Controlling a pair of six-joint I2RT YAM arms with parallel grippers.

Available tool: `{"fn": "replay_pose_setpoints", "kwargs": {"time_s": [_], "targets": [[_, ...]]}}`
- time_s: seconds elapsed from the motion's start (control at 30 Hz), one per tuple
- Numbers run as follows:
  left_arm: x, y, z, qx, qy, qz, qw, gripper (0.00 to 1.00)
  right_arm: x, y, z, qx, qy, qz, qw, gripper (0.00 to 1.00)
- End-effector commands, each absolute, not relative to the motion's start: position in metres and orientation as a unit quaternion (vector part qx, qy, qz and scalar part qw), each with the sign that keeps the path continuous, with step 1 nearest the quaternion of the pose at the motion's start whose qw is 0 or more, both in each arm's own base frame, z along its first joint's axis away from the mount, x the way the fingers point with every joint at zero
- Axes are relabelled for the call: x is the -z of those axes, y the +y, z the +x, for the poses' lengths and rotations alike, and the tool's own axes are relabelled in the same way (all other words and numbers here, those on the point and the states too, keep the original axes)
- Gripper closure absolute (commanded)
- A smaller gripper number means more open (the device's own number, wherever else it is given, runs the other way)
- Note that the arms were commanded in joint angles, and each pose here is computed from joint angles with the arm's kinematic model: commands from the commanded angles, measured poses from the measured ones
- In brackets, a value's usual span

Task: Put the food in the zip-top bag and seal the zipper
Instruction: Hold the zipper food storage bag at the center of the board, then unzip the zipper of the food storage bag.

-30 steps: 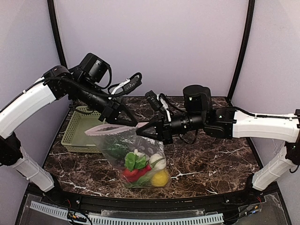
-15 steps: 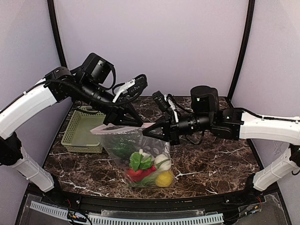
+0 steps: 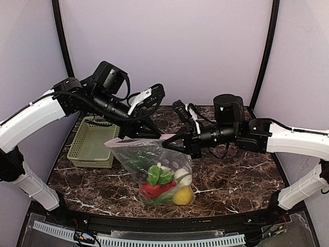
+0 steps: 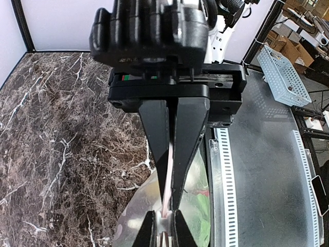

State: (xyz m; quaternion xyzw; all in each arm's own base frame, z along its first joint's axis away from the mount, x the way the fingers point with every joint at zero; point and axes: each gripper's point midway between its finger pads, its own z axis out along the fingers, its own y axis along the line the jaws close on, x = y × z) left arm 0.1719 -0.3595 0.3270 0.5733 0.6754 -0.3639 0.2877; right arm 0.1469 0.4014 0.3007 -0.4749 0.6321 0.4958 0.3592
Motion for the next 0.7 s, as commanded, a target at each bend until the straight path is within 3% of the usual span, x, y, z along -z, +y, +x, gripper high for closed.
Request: {"fn": "replay_pose_setpoints", "kwargs": {"time_s": [0.0,0.67], "targets": [[-0.296,-0.276,0.172,0.251,0.772,0.538,0.228,0.99,-0.314,0.363,0.147,-0.483,0.643,-0.465,0.369,1.0],[-0.285,-0.26,0.183,0.227,0.789,0.524,0.227,0.99,-0.321,0.344,0.151,-0.463,0.65,-0.457,0.393,1.0]]}}
